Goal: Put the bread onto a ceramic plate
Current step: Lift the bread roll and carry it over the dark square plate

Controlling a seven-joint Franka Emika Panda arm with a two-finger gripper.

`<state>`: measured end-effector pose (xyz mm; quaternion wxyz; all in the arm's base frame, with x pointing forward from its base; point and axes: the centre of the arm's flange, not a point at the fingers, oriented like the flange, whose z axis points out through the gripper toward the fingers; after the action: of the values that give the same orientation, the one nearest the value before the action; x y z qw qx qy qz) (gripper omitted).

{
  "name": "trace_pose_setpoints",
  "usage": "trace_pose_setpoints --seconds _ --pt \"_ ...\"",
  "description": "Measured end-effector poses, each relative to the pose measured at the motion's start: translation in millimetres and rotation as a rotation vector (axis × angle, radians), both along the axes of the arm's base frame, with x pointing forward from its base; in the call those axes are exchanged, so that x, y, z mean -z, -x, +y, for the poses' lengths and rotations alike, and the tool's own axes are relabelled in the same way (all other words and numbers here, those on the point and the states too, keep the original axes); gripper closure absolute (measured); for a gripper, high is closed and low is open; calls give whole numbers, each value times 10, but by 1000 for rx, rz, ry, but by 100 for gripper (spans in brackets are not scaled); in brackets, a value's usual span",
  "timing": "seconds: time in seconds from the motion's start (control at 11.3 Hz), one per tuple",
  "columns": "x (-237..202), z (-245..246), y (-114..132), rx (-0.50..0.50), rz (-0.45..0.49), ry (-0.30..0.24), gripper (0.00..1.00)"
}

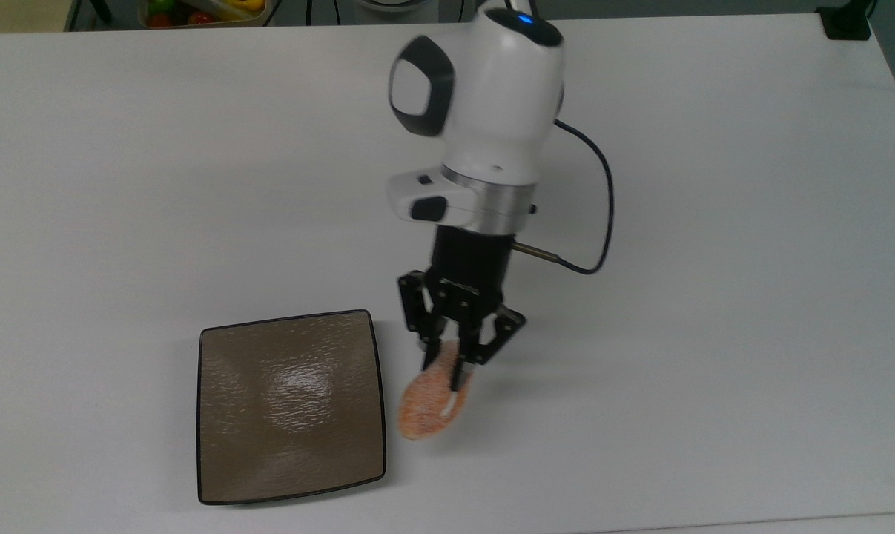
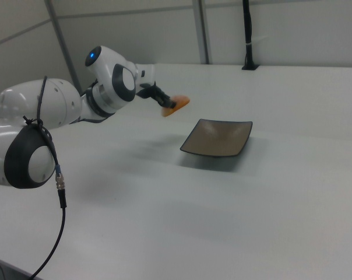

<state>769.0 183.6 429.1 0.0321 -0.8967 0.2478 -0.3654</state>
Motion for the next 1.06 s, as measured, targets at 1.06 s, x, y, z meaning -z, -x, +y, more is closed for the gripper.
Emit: trace_pose_setpoints --seconds 1.06 --pt "522 -1142 -112 148 92 9 62"
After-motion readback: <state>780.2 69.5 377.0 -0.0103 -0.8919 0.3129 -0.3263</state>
